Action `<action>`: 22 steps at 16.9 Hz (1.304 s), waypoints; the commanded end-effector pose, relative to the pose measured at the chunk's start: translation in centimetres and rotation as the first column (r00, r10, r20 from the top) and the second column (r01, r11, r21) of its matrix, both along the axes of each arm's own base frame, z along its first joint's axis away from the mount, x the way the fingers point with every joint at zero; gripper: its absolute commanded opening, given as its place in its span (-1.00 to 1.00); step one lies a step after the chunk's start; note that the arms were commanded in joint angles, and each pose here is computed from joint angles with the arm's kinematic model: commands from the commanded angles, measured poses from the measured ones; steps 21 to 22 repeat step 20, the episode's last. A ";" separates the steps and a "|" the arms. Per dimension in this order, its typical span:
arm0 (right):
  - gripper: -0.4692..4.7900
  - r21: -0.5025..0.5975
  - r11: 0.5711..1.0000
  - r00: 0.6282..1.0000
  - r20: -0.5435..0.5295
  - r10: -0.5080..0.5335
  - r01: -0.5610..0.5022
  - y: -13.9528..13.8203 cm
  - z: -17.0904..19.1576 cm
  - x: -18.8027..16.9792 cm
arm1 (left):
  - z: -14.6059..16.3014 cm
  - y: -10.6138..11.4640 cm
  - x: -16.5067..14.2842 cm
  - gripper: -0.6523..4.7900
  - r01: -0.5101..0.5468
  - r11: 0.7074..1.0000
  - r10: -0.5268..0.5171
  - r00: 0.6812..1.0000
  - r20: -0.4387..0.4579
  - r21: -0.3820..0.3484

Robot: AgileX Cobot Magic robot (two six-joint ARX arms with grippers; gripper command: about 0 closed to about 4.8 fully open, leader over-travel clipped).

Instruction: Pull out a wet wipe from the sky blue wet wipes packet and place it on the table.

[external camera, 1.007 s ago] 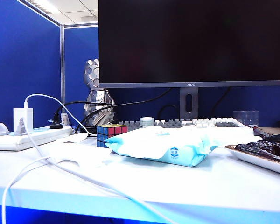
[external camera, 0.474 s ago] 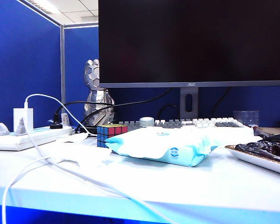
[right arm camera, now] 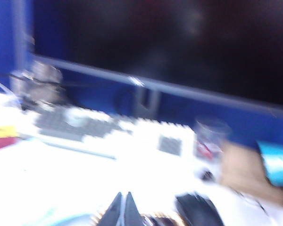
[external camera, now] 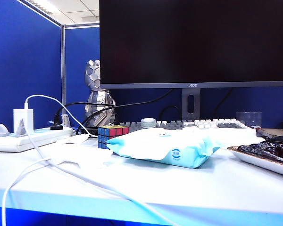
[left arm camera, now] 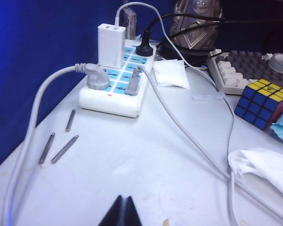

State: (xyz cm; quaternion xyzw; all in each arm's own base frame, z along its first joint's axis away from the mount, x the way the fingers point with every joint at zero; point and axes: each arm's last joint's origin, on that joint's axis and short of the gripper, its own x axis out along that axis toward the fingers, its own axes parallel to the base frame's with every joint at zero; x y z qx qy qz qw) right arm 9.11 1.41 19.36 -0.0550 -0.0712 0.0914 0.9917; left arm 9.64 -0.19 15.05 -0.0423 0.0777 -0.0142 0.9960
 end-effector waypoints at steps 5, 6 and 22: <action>-0.84 0.033 0.996 0.952 -0.296 -0.073 0.087 -0.8 -4.4 0.5 | -0.1 0.0 0.0 -0.76 -0.002 1.000 0.002 1.000 -0.005 -0.002; -0.84 0.034 0.996 0.950 -0.303 -0.073 0.088 -0.8 -4.5 0.5 | -0.1 0.0 0.0 -0.76 -0.002 1.000 0.002 1.000 -0.005 -0.002; -0.84 0.071 0.992 0.950 -0.303 -0.075 0.101 -0.8 -4.4 0.5 | -0.1 0.0 0.0 -0.76 -0.002 1.000 0.002 1.000 -0.005 -0.002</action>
